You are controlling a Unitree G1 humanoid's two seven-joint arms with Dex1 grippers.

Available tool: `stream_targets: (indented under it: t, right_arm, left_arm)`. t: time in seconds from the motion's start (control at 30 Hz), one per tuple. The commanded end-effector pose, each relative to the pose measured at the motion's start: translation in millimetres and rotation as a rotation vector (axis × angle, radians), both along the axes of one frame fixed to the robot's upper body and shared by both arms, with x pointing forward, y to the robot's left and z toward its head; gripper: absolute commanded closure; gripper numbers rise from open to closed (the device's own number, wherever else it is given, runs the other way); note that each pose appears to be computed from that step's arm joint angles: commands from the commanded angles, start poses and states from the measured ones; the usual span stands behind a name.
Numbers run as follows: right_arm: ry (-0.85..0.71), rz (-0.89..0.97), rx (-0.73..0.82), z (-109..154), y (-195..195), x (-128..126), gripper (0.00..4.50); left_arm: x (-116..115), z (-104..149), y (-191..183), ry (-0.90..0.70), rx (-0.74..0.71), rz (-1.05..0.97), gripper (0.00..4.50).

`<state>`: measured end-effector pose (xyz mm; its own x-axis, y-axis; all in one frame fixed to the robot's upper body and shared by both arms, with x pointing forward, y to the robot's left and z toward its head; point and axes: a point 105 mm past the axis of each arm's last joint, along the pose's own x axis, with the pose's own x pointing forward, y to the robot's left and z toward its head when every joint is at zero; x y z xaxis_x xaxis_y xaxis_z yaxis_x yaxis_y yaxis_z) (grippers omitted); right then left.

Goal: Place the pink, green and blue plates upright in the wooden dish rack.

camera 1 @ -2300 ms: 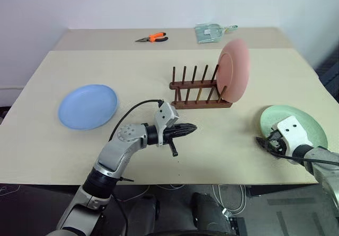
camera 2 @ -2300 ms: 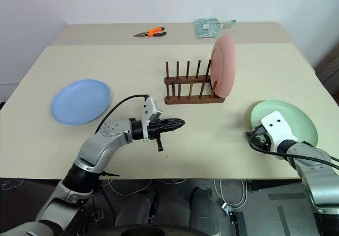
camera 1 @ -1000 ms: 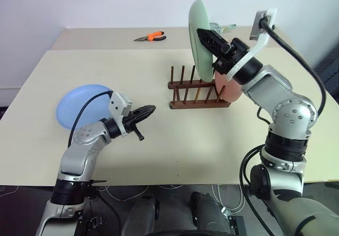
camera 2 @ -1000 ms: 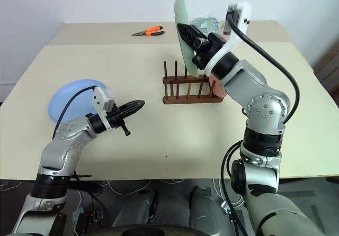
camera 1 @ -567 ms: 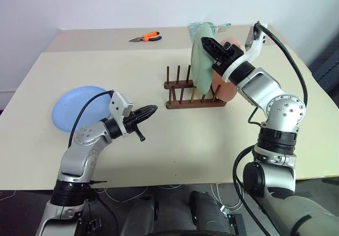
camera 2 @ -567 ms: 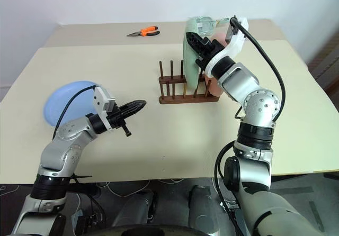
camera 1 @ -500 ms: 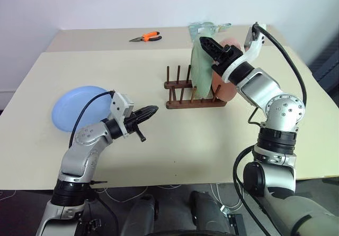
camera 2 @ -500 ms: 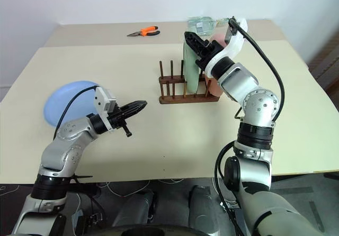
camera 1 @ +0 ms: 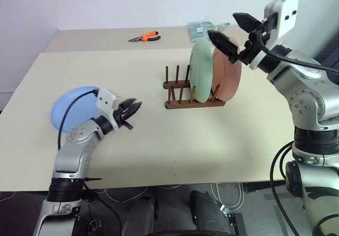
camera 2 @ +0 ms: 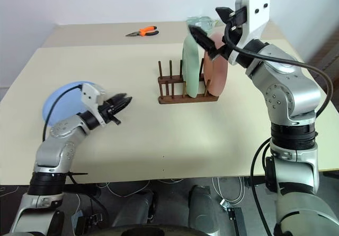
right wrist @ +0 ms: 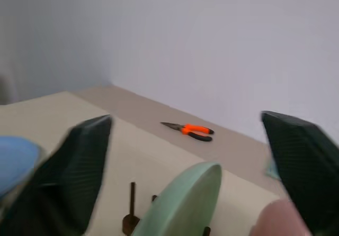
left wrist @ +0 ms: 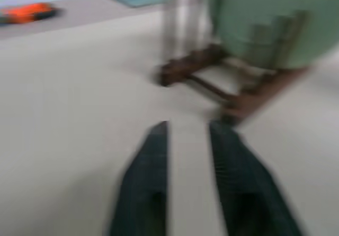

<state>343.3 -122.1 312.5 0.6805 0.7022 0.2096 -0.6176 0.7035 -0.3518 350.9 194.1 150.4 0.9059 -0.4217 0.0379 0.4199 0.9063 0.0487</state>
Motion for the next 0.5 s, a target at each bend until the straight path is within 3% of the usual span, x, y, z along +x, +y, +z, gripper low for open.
stream_targets:
  t: [0.03,0.1,0.2,0.33,0.43,0.5]
  right_arm:
    - [-0.133,0.152,-0.193,-2.9,37.6,-27.9,0.0]
    - [-0.14,0.203,-0.26,-19.6,54.4,-30.7,0.0]
    - [-0.121,0.276,-0.308,-43.7,73.3,-34.4,0.0]
    - [-0.104,0.339,-0.329,-62.0,88.4,-38.6,0.0]
    - [-0.097,0.367,-0.331,-69.4,94.9,-40.0,0.0]
    - [-0.1,0.372,-0.335,-71.7,96.5,-40.4,0.0]
  left_arm:
    - [6.8,33.7,75.9,-0.102,-0.046,0.408,1.14]
    - [-1.8,29.5,125.5,-0.051,-0.059,0.687,0.19]
    - [-27.0,18.8,171.8,0.035,-0.091,0.964,0.08]
    - [-51.4,3.1,184.6,0.14,-0.221,1.065,0.08]
    - [-59.3,-29.8,163.9,0.312,-0.427,0.969,0.08]
    - [-60.7,-38.5,152.1,0.359,-0.524,0.915,0.08]
